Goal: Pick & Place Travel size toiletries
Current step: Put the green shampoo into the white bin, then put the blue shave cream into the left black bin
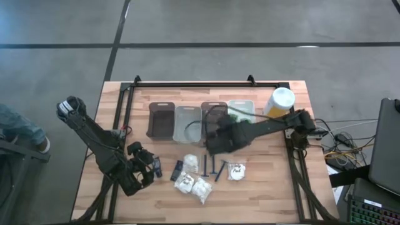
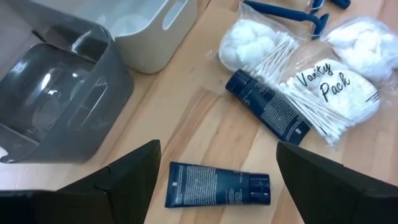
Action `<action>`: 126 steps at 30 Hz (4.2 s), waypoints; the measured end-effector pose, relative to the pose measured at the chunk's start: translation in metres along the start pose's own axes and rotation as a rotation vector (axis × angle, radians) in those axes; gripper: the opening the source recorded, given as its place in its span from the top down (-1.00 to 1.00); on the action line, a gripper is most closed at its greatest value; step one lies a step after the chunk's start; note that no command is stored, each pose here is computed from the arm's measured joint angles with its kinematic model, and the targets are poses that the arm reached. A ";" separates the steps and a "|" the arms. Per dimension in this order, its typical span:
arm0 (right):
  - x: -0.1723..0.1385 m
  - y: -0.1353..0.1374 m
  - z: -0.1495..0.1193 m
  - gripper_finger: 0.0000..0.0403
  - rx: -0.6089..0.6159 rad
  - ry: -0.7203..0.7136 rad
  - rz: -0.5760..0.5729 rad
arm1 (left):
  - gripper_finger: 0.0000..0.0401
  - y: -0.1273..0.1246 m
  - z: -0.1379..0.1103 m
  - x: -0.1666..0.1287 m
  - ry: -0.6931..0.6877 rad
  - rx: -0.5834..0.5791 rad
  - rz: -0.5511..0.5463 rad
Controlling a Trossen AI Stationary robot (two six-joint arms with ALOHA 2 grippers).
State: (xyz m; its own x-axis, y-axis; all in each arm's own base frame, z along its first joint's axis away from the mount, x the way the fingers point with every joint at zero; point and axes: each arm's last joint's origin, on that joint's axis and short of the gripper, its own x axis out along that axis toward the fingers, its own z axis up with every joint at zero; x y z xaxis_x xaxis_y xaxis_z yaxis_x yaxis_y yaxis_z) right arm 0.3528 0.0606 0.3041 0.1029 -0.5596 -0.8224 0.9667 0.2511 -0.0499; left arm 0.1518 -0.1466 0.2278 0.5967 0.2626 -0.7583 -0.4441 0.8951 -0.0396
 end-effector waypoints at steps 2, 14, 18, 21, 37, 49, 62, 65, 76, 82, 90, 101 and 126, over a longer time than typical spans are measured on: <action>0.013 -0.019 0.005 0.46 0.038 0.004 -0.105 | -0.61 0.000 0.000 0.000 0.002 -0.021 -0.002; 0.056 -0.086 0.015 0.46 0.209 -0.044 -0.069 | -0.60 0.002 -0.001 -0.002 -0.041 -0.061 0.019; 0.081 -0.085 0.016 0.46 0.176 -0.050 -0.022 | -0.59 0.001 0.000 -0.002 -0.048 -0.066 0.019; 0.096 -0.091 0.017 0.46 0.161 -0.042 -0.087 | -0.59 0.001 0.000 -0.002 -0.046 -0.083 0.016; 0.121 -0.107 0.001 -0.06 0.120 -0.045 -0.186 | -0.58 0.002 0.000 -0.002 -0.068 -0.134 0.022; 0.093 -0.086 -0.004 -0.56 0.073 -0.039 -0.049 | -0.58 0.003 0.002 0.000 -0.076 -0.138 0.038; 0.028 -0.058 0.001 -0.80 -0.008 -0.028 0.203 | -0.58 0.005 0.000 0.002 -0.074 -0.131 0.045; 0.014 -0.054 0.009 -0.81 0.007 -0.039 0.254 | -0.58 0.005 -0.001 0.003 -0.073 -0.128 0.048; -0.013 -0.049 0.026 -0.81 -0.089 -0.086 0.345 | -0.58 0.011 0.002 0.003 -0.076 -0.126 0.081; -0.021 -0.047 0.030 -0.81 -0.114 -0.091 0.386 | -0.58 0.016 0.004 -0.001 -0.091 -0.125 0.090; -0.018 -0.047 0.034 -0.81 -0.119 -0.094 0.379 | -0.58 0.030 0.004 -0.003 0.007 -0.214 0.049; -0.011 -0.048 0.036 -0.81 -0.111 -0.092 0.357 | -0.58 0.054 -0.013 -0.005 0.153 -0.094 -0.355; -0.012 -0.047 0.037 -0.81 -0.076 -0.080 0.375 | -0.56 0.055 -0.032 0.011 0.181 -0.012 -0.585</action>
State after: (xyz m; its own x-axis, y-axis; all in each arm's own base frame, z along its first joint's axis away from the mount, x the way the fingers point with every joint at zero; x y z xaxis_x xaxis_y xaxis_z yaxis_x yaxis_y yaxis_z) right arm 0.3149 0.0264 0.3366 0.4671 -0.4770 -0.7445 0.8384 0.5063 0.2017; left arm 0.1126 -0.1064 0.1969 0.6216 -0.3378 -0.7067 -0.0853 0.8677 -0.4897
